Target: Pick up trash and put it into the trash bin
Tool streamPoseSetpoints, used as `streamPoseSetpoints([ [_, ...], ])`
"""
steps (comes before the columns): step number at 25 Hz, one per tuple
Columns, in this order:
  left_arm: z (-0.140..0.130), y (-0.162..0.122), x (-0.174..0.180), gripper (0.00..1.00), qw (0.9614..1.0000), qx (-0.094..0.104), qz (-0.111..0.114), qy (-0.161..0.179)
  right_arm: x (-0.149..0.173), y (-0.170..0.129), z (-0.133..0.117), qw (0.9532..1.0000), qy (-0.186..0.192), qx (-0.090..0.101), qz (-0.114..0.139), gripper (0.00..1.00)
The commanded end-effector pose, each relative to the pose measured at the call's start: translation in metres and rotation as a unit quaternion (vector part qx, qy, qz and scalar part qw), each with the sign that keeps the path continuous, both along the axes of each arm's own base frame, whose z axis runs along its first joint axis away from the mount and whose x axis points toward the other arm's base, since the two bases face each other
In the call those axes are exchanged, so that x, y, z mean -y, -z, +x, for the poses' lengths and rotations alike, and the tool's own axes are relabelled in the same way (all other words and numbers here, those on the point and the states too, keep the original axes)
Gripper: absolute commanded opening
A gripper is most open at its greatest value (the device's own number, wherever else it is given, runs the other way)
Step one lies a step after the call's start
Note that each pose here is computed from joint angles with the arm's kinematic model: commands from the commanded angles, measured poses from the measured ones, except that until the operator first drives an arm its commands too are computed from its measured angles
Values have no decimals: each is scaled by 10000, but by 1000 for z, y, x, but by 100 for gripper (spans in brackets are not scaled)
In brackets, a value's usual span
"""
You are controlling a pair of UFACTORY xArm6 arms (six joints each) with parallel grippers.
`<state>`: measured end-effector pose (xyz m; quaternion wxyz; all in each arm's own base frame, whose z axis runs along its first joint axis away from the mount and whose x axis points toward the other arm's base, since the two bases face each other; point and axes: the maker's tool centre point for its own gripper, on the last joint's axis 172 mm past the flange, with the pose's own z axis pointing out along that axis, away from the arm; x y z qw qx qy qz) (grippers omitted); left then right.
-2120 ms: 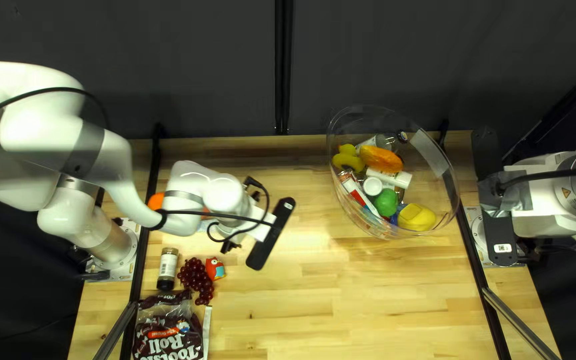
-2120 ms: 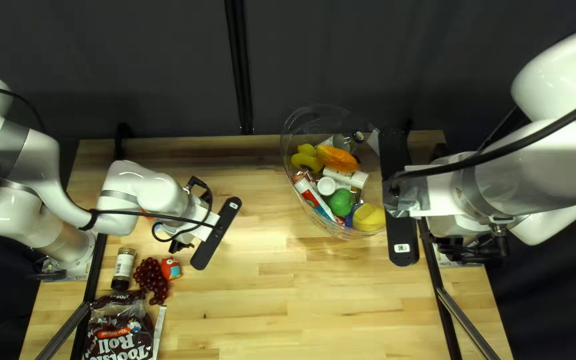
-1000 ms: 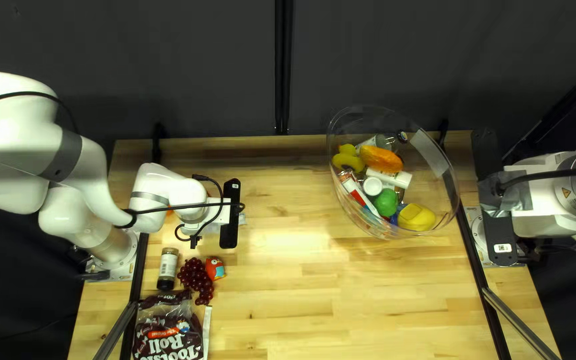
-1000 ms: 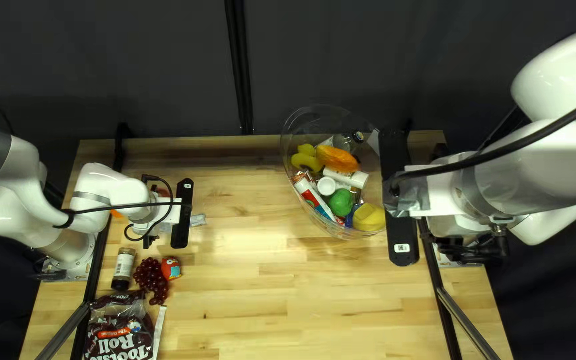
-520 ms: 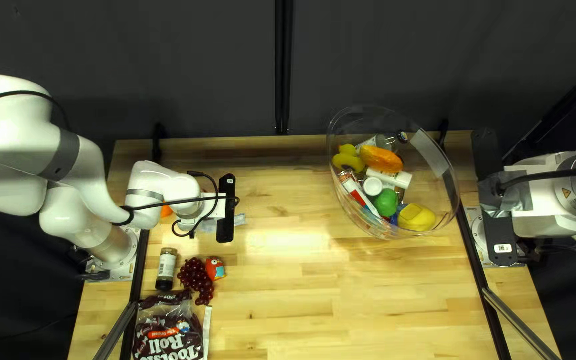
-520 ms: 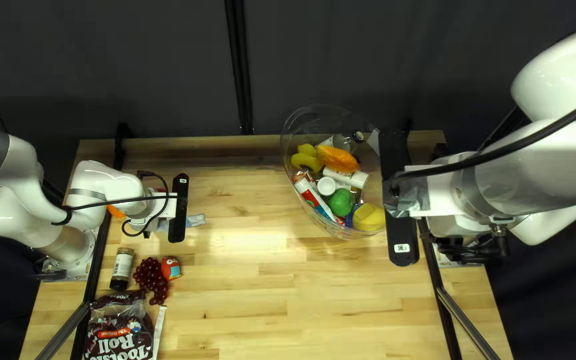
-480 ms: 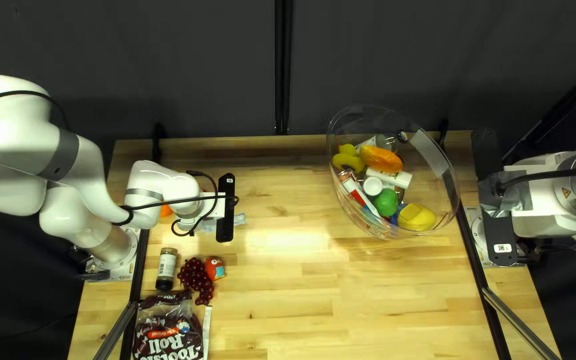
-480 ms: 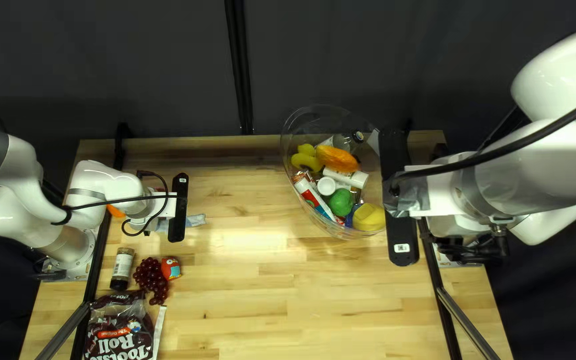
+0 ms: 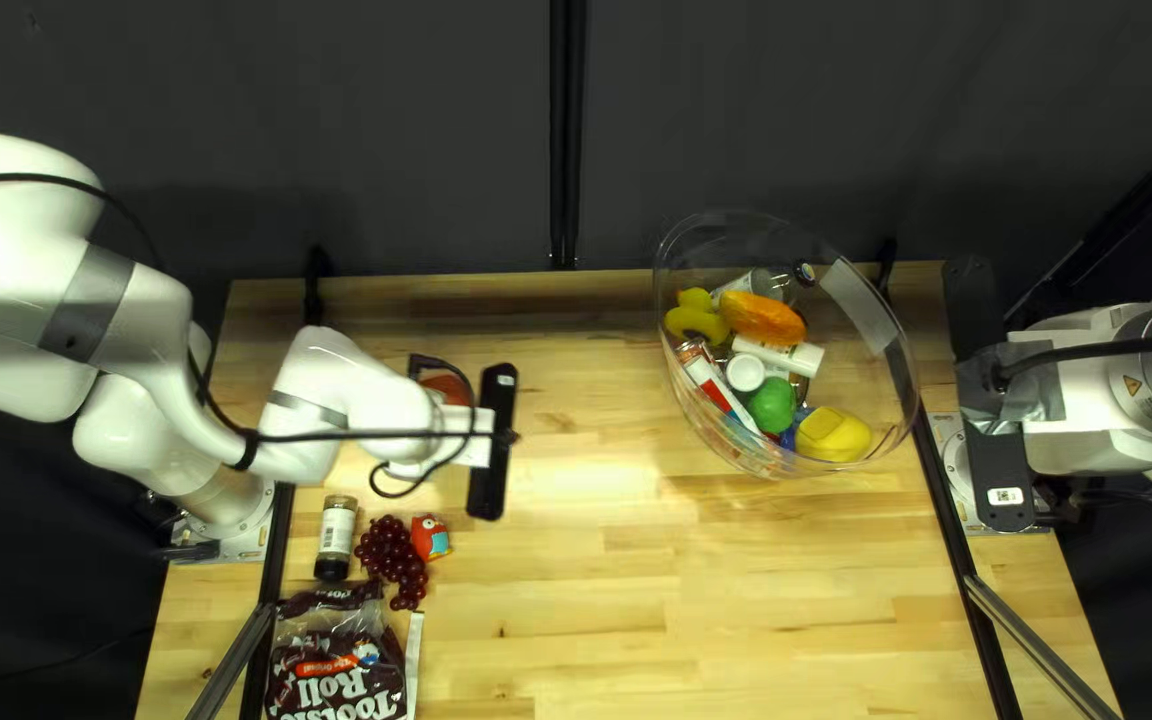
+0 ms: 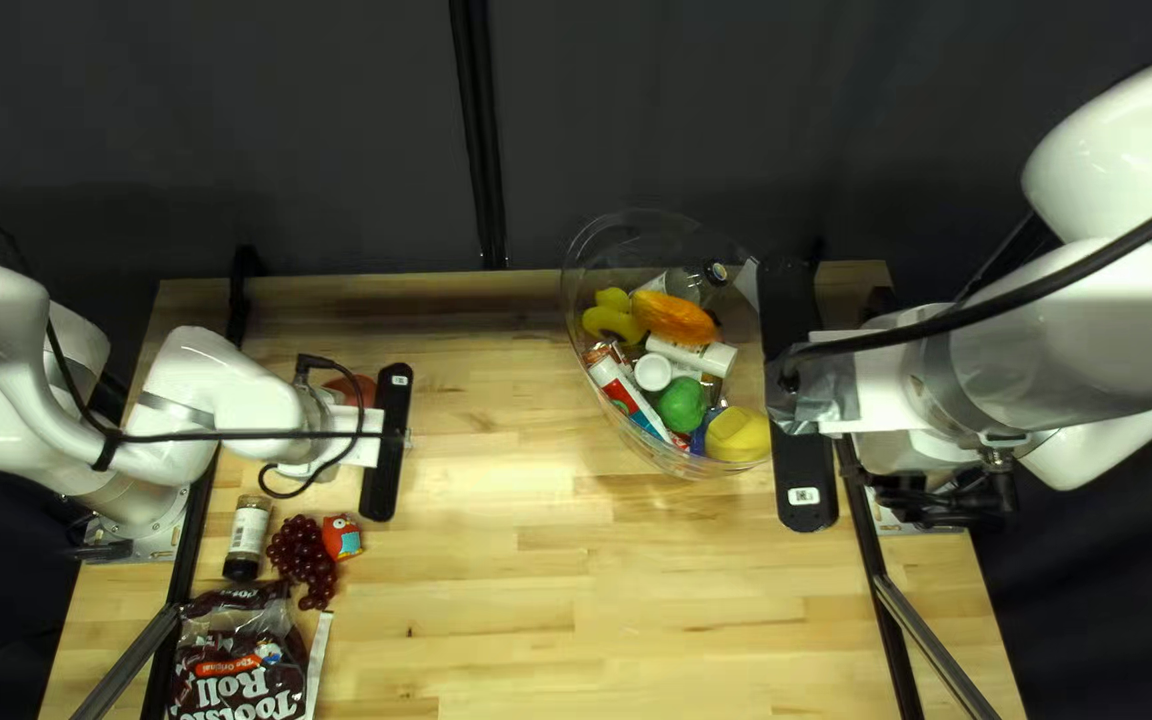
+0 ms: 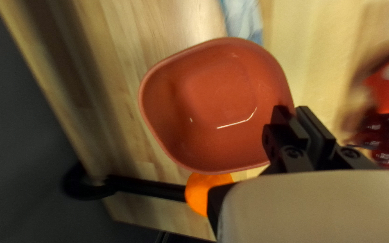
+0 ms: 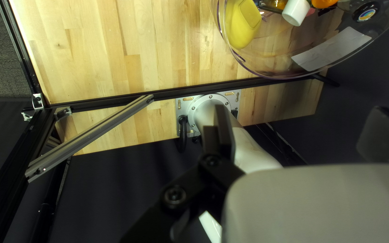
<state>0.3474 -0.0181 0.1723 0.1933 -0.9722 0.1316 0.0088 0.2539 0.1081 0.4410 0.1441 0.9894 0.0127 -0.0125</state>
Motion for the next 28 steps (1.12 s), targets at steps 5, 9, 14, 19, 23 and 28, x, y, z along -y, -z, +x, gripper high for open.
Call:
streamPoseSetpoints([
  [5, 122, -97, 15, 0, 9812, 371, 703, 1756, 0, 0, 0, 10000, 0, 0, 0, 100],
  [9, 173, -137, -17, 0, 9659, 636, 930, 2332, 0, 0, 0, 10000, 0, 0, 0, 100],
  [14, 233, -161, -49, 0, 9415, 1107, 976, 3030, 0, 0, 0, 10000, 0, 0, 0, 100],
  [19, 270, -162, -59, 0, 9233, 1504, 788, 3444, 0, 0, 0, 10000, 0, 0, 0, 100],
  [23, 303, -148, -58, 0, 9157, 1816, 388, 3563, 0, 0, 0, 10000, 0, 0, 0, 100],
  [28, 341, -118, -51, 0, 9161, 1989, -132, 3479, 0, 0, 0, 10000, 0, 0, 0, 100],
])
